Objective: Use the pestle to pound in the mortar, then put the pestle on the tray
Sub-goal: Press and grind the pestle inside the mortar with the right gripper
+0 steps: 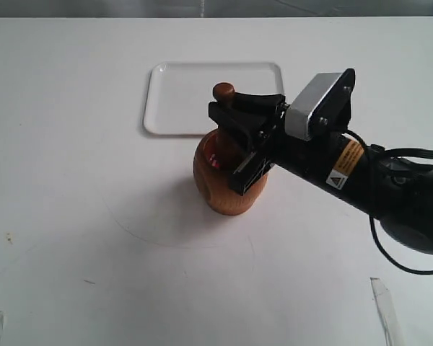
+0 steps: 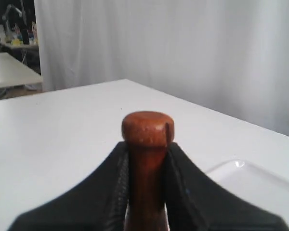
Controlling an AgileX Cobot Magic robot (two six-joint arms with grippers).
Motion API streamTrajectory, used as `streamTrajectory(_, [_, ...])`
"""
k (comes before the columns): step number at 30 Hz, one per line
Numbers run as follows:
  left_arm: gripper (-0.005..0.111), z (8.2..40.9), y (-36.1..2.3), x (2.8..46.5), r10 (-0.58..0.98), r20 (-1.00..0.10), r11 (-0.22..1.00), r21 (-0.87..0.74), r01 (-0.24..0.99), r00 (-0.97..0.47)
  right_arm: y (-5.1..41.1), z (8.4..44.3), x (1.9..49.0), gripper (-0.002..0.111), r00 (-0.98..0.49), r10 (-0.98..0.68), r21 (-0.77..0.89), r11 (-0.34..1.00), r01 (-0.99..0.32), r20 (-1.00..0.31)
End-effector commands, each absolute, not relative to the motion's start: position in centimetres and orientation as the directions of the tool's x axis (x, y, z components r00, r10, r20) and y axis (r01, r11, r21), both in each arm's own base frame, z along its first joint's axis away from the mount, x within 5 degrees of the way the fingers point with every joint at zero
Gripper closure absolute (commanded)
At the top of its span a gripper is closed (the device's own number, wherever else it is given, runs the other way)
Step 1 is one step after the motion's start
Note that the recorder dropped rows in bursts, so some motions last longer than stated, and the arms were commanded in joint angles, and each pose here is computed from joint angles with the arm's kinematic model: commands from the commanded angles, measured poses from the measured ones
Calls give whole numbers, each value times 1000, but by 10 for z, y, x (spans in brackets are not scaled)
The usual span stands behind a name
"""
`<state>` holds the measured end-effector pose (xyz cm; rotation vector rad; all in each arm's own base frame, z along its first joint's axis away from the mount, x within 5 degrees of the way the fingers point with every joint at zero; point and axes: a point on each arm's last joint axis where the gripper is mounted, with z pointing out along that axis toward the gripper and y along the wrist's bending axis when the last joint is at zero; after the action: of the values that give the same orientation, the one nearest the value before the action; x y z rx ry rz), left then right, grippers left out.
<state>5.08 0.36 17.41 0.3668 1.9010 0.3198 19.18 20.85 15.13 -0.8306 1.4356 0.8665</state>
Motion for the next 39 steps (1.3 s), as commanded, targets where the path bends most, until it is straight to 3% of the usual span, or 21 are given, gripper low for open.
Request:
streamTrajectory(1, [107, 174, 3, 51, 390, -861, 920, 378, 103, -328, 208, 128, 190, 108, -93, -118, 29, 461, -887, -989])
streamTrajectory(4, [107, 174, 3, 51, 390, -861, 920, 378, 103, -328, 206, 150, 191, 108, 26, -97, -70, 479, -875, -995])
streamTrajectory(9, [107, 174, 3, 51, 390, -861, 920, 378, 103, -328, 196, 220, 180, 108, 216, 71, -152, 505, -850, -974])
streamTrajectory(13, [107, 174, 3, 51, 390, -861, 920, 378, 103, -328, 186, 253, 168, 108, 277, 172, -157, 502, -850, -945])
streamTrajectory(20, [107, 174, 3, 51, 390, -861, 920, 378, 103, -328, 194, 232, 172, 108, 196, 101, -128, 464, -877, -975])
streamTrajectory(31, [107, 174, 3, 51, 390, -861, 920, 378, 103, -328, 209, 123, 188, 108, -116, -125, 50, 442, -896, -985])
streamTrajectory(35, [107, 174, 3, 51, 390, -861, 920, 378, 103, -328, 208, 145, 190, 108, -33, -83, -9, 460, -888, -996])
streamTrajectory(39, [107, 174, 3, 51, 390, -861, 920, 378, 103, -328, 200, 207, 181, 108, 149, 55, -105, 475, -873, -987])
